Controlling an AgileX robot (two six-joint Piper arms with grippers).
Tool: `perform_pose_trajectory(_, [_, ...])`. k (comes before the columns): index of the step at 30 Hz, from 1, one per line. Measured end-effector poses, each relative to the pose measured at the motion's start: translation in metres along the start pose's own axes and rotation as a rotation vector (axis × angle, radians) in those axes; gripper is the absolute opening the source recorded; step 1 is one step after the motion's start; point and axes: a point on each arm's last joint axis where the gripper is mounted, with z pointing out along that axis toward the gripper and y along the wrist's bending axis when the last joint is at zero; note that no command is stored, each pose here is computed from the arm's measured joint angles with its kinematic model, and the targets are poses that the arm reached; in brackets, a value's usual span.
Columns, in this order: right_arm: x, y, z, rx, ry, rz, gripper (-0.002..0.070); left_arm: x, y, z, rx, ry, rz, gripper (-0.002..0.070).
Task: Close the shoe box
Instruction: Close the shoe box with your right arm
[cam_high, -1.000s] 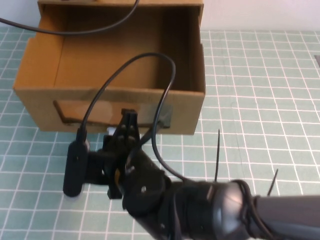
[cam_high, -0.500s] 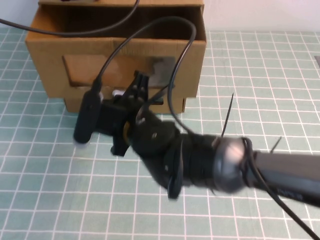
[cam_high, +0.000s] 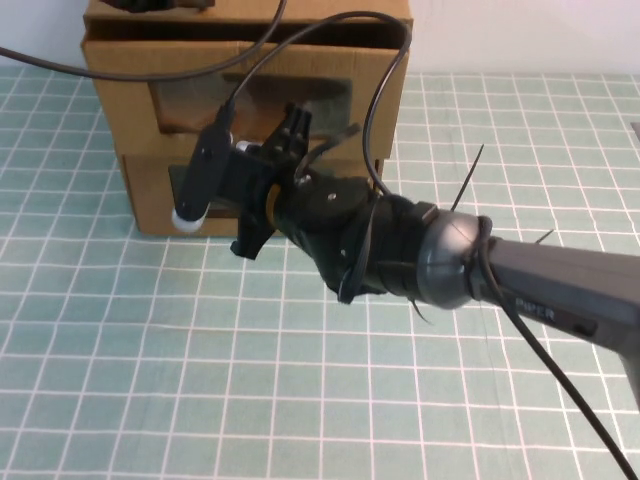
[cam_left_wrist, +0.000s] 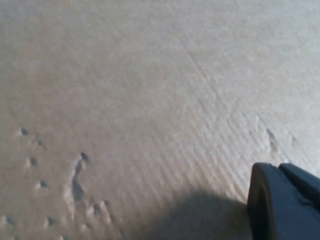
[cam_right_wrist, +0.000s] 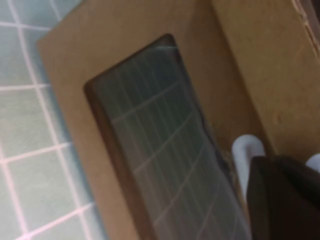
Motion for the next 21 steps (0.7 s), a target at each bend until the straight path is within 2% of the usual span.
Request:
perform_pose_trajectory(7, [0.007,-0.01,0.017,0.006,-0.017,0.027,-0.0014,0.0,0.0,0.0,0.0,-0.005,-0.001,-0.0005])
perform_pose_trajectory(21, [0.013,-0.01,0.032,-0.009,-0.033,0.034,-0.0014,-0.001,-0.002,0.0,0.022,-0.011,0.024,-0.0005])
